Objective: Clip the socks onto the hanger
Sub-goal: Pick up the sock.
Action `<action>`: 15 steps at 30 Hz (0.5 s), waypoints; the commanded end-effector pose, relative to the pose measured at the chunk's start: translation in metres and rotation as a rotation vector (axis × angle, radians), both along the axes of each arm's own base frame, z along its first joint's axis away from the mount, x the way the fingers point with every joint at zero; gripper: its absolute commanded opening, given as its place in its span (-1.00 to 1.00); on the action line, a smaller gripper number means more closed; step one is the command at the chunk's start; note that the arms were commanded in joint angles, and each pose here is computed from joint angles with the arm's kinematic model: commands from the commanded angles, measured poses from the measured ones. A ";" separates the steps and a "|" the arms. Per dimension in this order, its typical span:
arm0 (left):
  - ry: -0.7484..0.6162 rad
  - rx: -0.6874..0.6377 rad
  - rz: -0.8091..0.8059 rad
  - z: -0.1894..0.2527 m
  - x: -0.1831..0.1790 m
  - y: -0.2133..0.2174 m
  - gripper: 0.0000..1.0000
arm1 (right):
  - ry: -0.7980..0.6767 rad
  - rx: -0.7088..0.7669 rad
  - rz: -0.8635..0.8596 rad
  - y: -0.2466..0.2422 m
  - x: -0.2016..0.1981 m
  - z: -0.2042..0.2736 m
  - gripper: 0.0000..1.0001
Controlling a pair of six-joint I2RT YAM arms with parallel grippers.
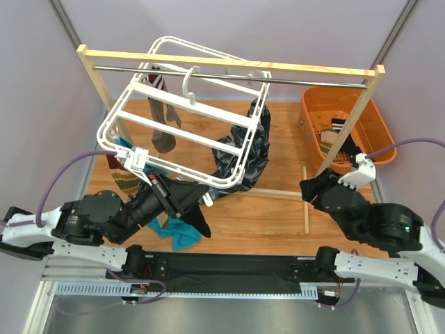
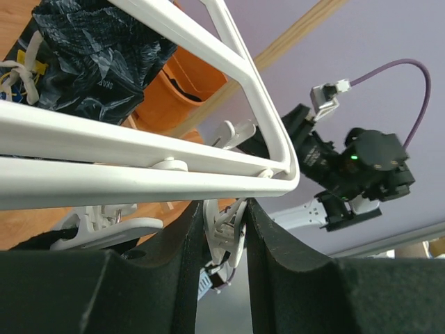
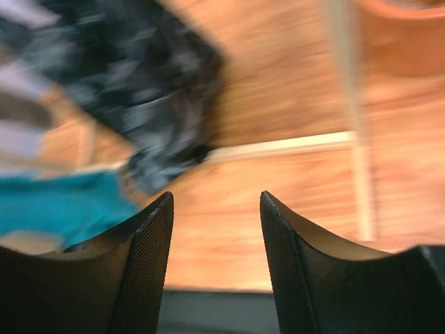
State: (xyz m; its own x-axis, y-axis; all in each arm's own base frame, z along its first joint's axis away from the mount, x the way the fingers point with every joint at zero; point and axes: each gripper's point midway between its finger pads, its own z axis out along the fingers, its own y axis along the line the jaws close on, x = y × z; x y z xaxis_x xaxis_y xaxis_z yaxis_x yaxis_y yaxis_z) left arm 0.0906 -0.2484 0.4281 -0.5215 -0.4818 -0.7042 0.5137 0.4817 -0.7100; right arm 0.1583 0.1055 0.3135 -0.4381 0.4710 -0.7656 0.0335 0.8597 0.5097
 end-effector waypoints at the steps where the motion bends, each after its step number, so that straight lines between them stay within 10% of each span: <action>1: -0.029 0.030 -0.001 -0.004 0.001 0.006 -1.00 | 0.108 -0.314 -0.241 -0.075 -0.001 -0.063 0.10; 12: -0.034 0.030 -0.018 -0.014 0.000 0.027 -1.00 | 0.238 -0.347 -0.633 -0.149 0.021 -0.098 0.04; 15: -0.037 0.026 -0.015 -0.016 0.001 0.034 -1.00 | 0.281 -0.102 -0.678 -0.175 0.059 -0.111 0.04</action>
State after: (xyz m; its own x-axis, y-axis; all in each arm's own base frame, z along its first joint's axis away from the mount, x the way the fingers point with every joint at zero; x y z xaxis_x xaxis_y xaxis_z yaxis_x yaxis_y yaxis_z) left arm 0.0922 -0.2179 0.4197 -0.5131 -0.4827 -0.7097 0.5297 0.4725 -0.7044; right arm 0.1709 -0.0683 0.2074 -0.2086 0.5945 -0.7765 0.7902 0.5703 0.2243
